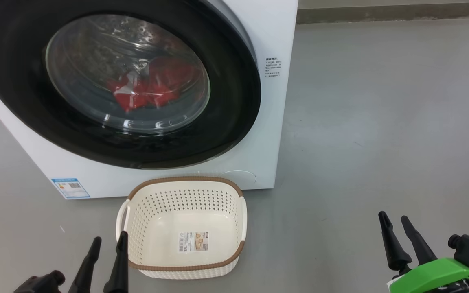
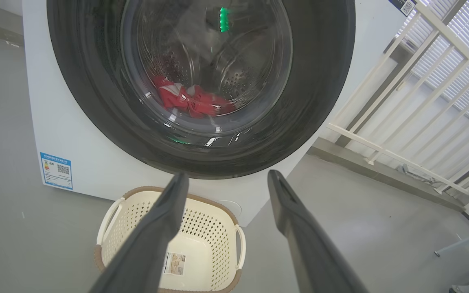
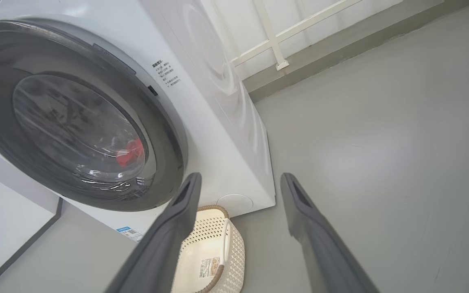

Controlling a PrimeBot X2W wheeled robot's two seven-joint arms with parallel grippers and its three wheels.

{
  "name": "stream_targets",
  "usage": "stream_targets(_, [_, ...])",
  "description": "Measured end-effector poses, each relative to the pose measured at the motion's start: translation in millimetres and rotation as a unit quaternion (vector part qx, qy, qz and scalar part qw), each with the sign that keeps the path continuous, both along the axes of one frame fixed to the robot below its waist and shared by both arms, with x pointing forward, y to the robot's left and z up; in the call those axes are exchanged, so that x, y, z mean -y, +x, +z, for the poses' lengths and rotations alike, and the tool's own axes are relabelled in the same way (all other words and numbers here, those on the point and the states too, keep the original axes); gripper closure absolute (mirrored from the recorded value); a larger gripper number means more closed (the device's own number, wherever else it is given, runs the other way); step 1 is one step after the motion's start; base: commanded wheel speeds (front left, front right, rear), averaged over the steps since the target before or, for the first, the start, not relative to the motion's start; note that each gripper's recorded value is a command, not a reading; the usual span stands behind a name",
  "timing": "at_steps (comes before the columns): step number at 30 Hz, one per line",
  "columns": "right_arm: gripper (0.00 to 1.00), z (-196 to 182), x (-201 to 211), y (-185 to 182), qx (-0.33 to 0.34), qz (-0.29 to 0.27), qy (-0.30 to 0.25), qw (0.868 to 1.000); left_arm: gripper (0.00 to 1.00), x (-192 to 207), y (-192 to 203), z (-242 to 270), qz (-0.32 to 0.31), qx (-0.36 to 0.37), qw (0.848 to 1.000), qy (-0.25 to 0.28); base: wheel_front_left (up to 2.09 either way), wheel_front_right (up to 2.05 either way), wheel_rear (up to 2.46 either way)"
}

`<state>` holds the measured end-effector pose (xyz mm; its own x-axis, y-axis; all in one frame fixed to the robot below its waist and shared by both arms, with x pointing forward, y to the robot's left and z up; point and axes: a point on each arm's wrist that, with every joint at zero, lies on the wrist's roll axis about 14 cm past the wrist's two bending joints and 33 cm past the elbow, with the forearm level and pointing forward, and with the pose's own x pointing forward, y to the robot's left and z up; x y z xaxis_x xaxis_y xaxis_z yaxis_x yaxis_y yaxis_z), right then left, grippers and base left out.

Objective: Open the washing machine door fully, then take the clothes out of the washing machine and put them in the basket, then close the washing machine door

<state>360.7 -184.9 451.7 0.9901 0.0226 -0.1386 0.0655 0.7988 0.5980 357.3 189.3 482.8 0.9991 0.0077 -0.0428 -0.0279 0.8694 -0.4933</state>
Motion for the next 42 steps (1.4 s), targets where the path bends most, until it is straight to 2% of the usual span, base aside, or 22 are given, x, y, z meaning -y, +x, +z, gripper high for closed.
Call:
stream_targets(14, [0.00,7,4,-1,0.021,0.008,-0.079,0.997,0.00,5,-5,2,-0.016,0.011,0.996,0.088,0.00,0.00,0.00])
stream_targets(30, [0.00,13,10,-7,0.041,0.009,-0.159,0.986,0.00,5,-7,11,-0.018,0.039,0.987,0.155,0.00,0.00,0.00])
stream_targets(38, [0.00,12,13,-14,0.045,0.011,-0.193,0.980,0.00,5,-11,6,-0.024,0.035,0.980,0.196,0.00,0.00,0.00])
stream_targets(42, [0.00,17,15,-13,0.053,0.007,-0.201,0.978,0.00,6,-14,-1,-0.028,0.026,0.979,0.200,0.00,0.00,0.00])
